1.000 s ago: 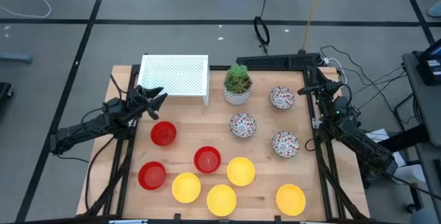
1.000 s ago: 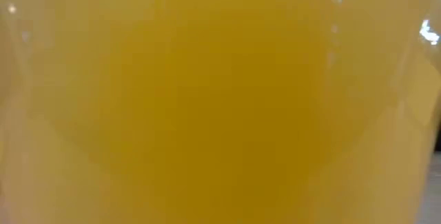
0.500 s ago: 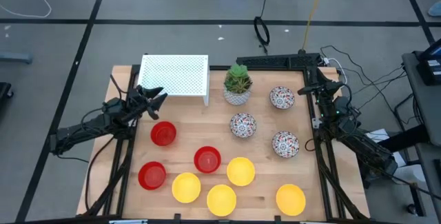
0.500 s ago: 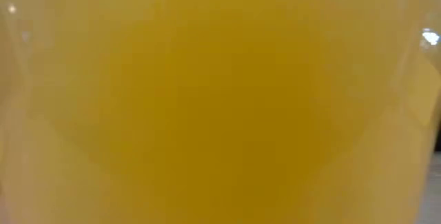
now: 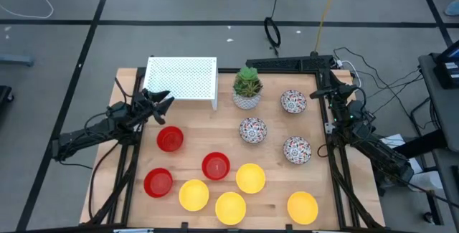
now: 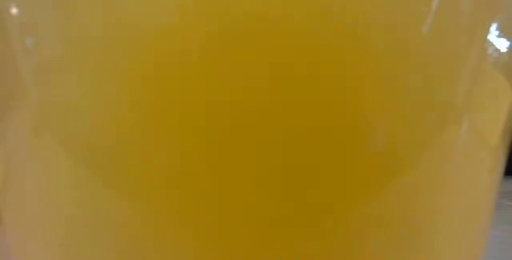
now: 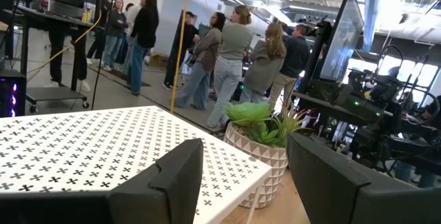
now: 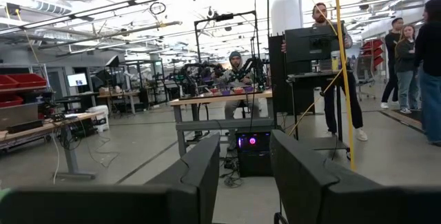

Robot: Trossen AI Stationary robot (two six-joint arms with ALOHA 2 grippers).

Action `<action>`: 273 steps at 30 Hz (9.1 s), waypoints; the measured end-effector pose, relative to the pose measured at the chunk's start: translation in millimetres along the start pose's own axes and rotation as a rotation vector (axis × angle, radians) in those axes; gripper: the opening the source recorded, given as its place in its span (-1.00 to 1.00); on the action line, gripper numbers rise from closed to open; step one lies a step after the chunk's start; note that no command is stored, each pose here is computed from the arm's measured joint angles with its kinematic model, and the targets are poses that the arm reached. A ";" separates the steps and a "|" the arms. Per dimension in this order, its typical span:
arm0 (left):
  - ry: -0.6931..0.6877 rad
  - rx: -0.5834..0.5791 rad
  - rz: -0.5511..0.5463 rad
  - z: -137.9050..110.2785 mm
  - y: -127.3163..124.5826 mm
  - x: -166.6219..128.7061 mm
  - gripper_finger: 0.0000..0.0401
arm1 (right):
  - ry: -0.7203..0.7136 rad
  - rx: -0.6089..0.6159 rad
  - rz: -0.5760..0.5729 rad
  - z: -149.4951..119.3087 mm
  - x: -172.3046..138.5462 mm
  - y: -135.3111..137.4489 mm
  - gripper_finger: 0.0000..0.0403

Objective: Pick & Place Mini bowls

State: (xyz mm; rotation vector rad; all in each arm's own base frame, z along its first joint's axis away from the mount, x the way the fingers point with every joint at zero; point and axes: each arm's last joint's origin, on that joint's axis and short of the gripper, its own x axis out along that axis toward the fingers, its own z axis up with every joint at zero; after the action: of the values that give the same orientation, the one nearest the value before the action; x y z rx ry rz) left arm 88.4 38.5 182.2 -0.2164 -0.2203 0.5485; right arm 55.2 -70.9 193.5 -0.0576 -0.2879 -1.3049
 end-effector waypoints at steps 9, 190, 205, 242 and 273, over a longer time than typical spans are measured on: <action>0.000 0.000 0.000 0.0 0.0 0.0 0.06 | 0.000 0.000 0.000 -0.1 0.0 0.0 -0.42; 1.813 0.351 0.378 -78.6 -131.8 76.7 0.02 | 0.001 0.000 0.001 -0.1 0.0 0.1 -0.42; 1.892 0.354 0.242 -76.3 -134.0 75.3 -0.91 | 0.001 -0.001 0.001 -0.1 0.0 0.1 -0.42; 1.494 0.773 0.323 67.4 -89.8 204.0 -0.92 | 0.002 -0.001 0.001 -0.2 0.1 0.1 -0.42; 1.671 0.313 0.708 97.4 62.6 196.4 -0.84 | 0.002 -0.001 0.001 -0.2 0.1 0.1 -0.42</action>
State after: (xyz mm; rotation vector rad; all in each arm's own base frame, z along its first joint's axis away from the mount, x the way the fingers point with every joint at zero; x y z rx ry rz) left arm 195.2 209.8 287.9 -0.3816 1.6098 0.9146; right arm 55.4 -71.0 193.3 -0.0573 -0.2854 -1.3046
